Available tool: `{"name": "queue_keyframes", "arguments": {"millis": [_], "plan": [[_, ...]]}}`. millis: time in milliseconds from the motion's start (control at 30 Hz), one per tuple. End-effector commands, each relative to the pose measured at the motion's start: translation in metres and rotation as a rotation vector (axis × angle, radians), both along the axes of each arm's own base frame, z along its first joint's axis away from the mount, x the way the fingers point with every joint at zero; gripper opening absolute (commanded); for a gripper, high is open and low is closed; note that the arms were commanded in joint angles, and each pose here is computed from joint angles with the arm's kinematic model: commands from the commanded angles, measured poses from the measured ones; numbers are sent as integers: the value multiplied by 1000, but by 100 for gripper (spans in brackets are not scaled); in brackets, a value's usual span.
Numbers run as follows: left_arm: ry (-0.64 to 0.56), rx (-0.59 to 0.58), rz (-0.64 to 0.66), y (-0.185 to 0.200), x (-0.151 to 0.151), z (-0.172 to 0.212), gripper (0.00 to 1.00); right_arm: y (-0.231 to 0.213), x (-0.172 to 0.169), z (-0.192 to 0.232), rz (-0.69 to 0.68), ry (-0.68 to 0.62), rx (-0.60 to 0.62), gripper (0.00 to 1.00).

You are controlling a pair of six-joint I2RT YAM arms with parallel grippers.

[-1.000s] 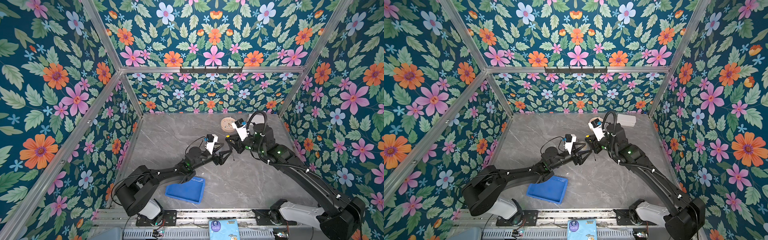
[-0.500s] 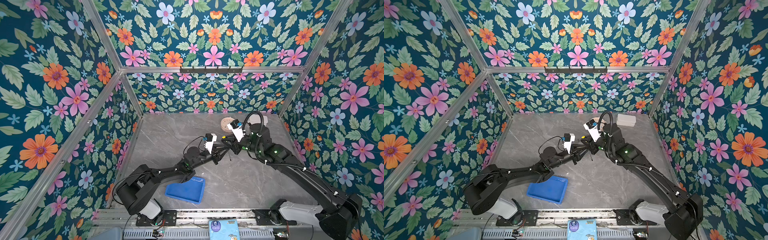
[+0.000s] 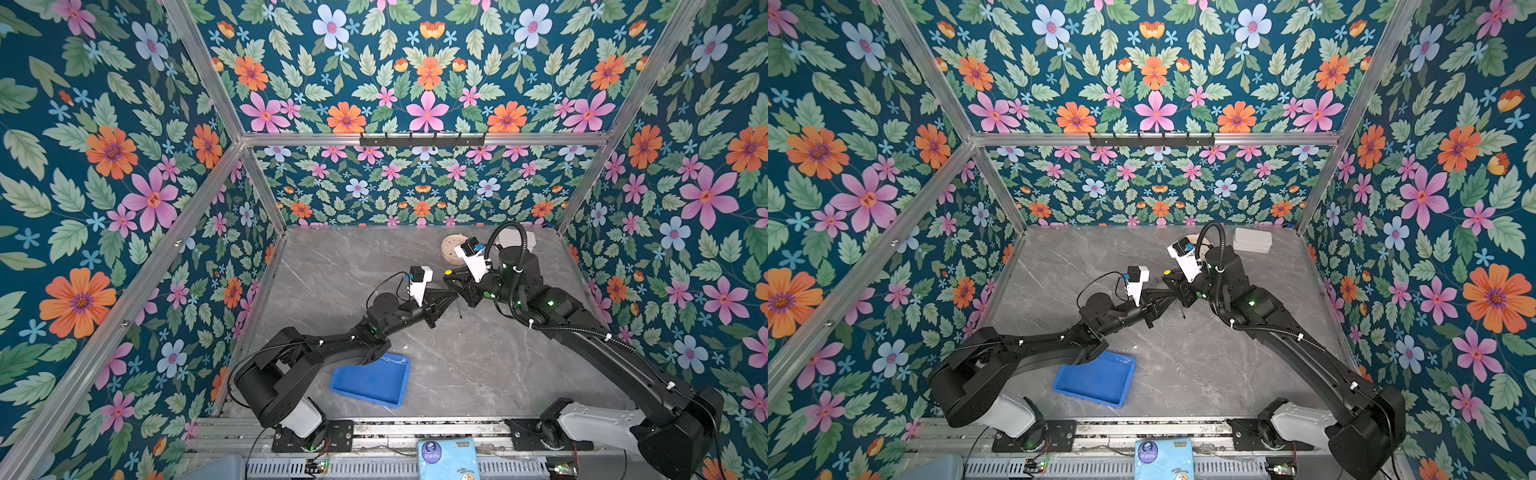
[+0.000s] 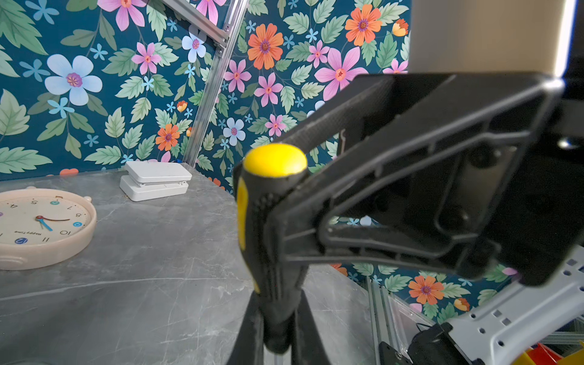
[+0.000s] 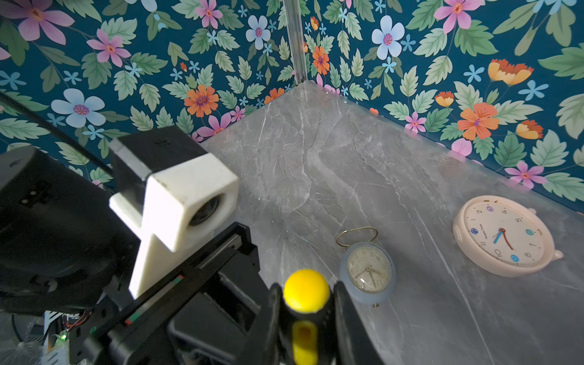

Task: Put the screwdriver in the bin
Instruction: 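Close the left gripper on the screwdriver handle beside the right gripper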

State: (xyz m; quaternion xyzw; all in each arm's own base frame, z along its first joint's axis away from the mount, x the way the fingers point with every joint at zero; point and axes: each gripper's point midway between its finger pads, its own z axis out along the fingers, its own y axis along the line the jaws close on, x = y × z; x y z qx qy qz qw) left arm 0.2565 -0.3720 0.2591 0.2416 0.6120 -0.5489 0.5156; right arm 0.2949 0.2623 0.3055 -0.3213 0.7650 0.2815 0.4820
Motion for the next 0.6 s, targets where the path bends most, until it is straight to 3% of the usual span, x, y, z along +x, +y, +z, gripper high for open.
{"name": "queue_keyframes", "arguments": {"millis": [0, 167, 233, 333, 467, 567], "plan": [[-24, -23, 7, 1, 1, 9, 0, 7, -7, 11, 50, -19, 30, 2], [-25, -21, 10, 2, 1, 9, 0, 8, -8, 11, 59, -18, 30, 0], [-26, -22, 11, 2, 1, 10, 15, 8, -8, 11, 64, -16, 32, 0], [-27, -22, 16, 1, 3, 10, 23, 10, -9, 14, 74, -16, 50, 0], [-28, -21, 17, 1, 4, 10, 21, 15, -11, 18, 98, -4, 78, 0], [-28, -21, 8, 1, 2, 10, 0, 16, -11, 16, 96, 2, 76, 0]]}}
